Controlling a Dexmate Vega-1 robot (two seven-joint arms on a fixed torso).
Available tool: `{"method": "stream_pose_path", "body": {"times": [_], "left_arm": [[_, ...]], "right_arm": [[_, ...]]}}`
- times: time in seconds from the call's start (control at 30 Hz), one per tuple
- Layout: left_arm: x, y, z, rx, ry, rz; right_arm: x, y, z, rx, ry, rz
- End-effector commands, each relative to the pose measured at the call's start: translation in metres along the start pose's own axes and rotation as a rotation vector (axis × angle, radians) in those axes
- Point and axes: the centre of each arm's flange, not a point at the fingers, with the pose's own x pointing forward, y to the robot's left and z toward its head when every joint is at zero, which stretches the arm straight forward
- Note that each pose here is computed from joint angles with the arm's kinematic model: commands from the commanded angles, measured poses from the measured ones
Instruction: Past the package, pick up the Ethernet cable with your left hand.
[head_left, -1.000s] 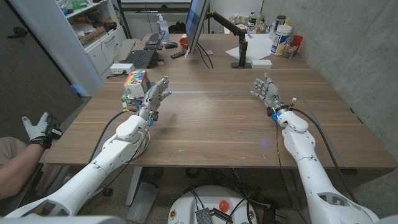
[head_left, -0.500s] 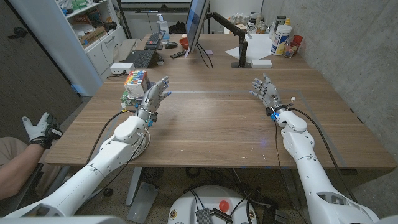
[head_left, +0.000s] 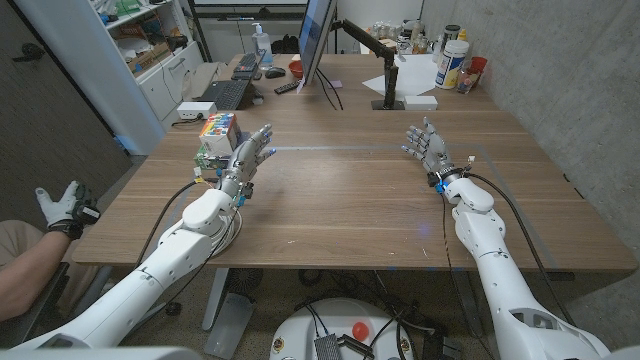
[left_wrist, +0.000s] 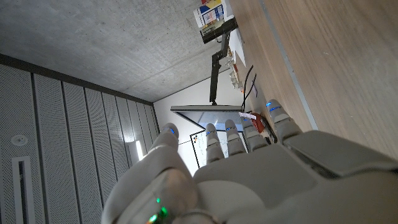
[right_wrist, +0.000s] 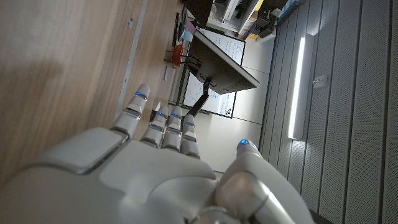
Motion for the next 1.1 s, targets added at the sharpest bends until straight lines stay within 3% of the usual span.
{"method": "stream_pose_path", "body": {"times": [0.03,0.4,1.1], "left_arm": [[-0.01,-0.002,0.006,0.018,-0.007,-0.013],[-0.019,-0.001,0.011,0.038,-0.011,-0.021],[-0.051,-0.002,0.015,0.106,-0.002,-0.062]], "right_arm": [[0.0,0.001,0.0,-0.011,0.002,0.006],[0.001,0.001,0.0,-0.016,0.006,0.005],[0.001,0.002,-0.001,-0.028,0.006,0.006]]}}
